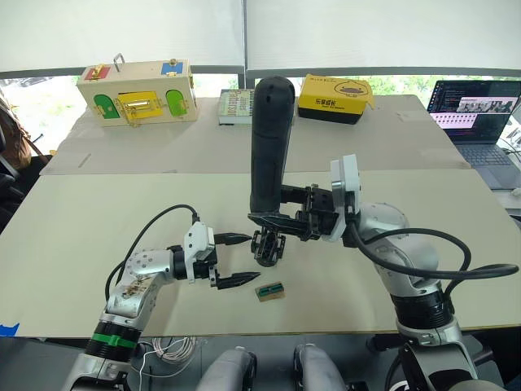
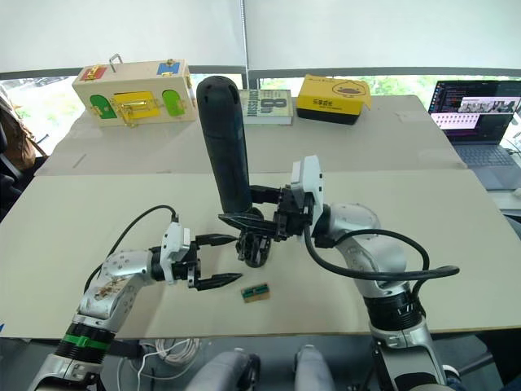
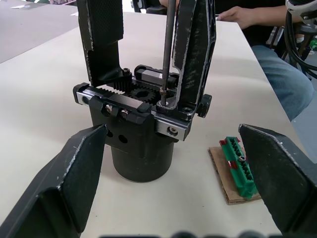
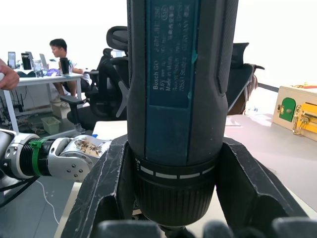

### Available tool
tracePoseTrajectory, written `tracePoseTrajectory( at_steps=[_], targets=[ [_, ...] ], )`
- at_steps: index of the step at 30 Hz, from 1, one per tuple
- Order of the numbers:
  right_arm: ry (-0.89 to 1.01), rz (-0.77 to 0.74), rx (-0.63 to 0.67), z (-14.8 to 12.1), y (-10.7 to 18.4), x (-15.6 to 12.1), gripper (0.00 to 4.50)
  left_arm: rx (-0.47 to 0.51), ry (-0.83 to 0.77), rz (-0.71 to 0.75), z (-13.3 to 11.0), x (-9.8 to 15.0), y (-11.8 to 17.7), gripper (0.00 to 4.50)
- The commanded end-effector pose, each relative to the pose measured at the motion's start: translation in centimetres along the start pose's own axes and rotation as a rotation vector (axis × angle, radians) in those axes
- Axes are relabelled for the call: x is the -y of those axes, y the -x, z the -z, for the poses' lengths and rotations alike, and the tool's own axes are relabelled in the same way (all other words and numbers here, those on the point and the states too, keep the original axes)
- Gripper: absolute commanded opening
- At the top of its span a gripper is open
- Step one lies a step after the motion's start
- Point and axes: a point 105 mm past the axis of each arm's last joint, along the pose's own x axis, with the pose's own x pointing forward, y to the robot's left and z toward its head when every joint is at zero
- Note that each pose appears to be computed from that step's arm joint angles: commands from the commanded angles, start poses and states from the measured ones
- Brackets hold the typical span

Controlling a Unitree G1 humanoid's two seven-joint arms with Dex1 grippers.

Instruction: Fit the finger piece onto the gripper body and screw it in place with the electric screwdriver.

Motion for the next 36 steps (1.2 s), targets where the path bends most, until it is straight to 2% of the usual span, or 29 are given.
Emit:
tracePoseTrajectory(
  at_steps=[1, 14, 24, 36],
  targets=[
    [0.056, -0.012, 0.049, -1.4, -0.2, -0.2, 1.90, -0.006, -0.014, -0.012, 0.2, -0.1, -0.1, 4.50],
    [0.056, -0.001, 0.035, -1.0, -0.1, 0.0, 1.90, -0.086, -0.004, -0.030, 2.3, -0.8, -1.4, 4.50],
    [0.065, 0.010, 0.031, -0.9, 0.1, 0.1, 1.90, -0.079, -0.001, -0.037, 2.8, -1.9, -3.2, 4.50],
    [0.067, 0.009, 0.025, -0.9, 0.0, 0.1, 1.90, -0.051, 0.006, -0.015, 2.6, -2.0, -5.1, 4.50]
  ],
)
